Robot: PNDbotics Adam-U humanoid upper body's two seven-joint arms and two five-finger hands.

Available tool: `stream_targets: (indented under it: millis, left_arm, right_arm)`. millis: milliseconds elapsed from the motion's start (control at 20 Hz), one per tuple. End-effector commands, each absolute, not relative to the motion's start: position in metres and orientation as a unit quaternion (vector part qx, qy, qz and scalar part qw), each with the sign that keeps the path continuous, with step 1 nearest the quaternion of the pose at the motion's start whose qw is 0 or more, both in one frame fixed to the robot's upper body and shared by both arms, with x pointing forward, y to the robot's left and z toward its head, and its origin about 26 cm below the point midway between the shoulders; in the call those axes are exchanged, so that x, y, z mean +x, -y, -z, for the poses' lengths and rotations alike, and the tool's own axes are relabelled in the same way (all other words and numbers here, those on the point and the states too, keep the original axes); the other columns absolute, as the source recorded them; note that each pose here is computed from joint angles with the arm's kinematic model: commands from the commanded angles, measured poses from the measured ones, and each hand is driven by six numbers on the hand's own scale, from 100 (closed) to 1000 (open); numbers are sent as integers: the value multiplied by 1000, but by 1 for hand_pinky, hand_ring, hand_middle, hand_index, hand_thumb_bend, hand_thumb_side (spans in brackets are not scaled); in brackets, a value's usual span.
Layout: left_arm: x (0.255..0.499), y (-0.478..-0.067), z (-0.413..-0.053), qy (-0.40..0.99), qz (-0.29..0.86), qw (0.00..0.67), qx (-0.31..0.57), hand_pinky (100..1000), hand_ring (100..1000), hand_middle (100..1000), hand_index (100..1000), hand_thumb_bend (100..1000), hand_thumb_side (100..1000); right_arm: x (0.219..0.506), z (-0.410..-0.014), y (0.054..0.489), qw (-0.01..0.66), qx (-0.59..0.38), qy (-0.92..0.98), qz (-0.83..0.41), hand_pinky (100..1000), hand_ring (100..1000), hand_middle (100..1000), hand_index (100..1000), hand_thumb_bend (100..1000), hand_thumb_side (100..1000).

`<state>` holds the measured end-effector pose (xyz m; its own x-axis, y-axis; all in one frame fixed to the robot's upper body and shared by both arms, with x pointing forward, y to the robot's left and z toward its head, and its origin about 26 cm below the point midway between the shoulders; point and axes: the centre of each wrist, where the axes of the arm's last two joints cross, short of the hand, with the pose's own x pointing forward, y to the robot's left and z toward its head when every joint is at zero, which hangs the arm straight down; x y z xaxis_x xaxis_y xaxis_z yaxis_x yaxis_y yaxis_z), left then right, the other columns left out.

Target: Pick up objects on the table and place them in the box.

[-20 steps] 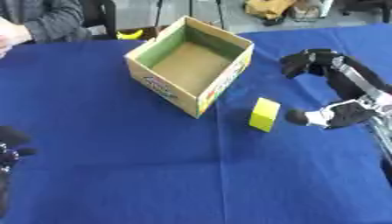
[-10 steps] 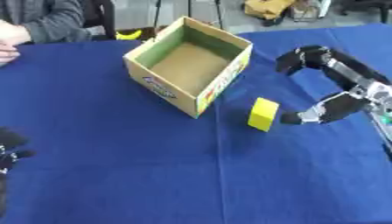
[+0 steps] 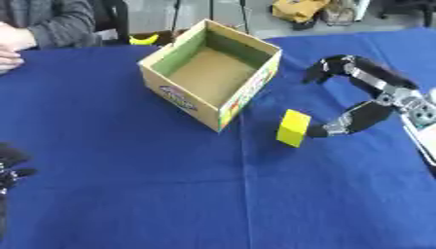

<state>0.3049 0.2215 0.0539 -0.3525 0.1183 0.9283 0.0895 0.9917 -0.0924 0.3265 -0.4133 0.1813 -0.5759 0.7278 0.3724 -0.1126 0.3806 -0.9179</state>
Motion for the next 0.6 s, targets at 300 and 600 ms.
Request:
stream_targets:
  millis: [300, 600]
  left_arm:
    - [305, -225, -60, 827, 0, 559, -62, 581, 677, 609, 734, 185, 1000]
    - [305, -224, -59, 827, 1, 559, -63, 582, 677, 609, 734, 184, 1000]
  right_arm:
    - [336, -186, 422, 413, -234, 698, -536, 717, 854, 663, 735, 781, 490]
    - [344, -179, 423, 425, -233, 687, -542, 715, 850, 652, 734, 780, 499]
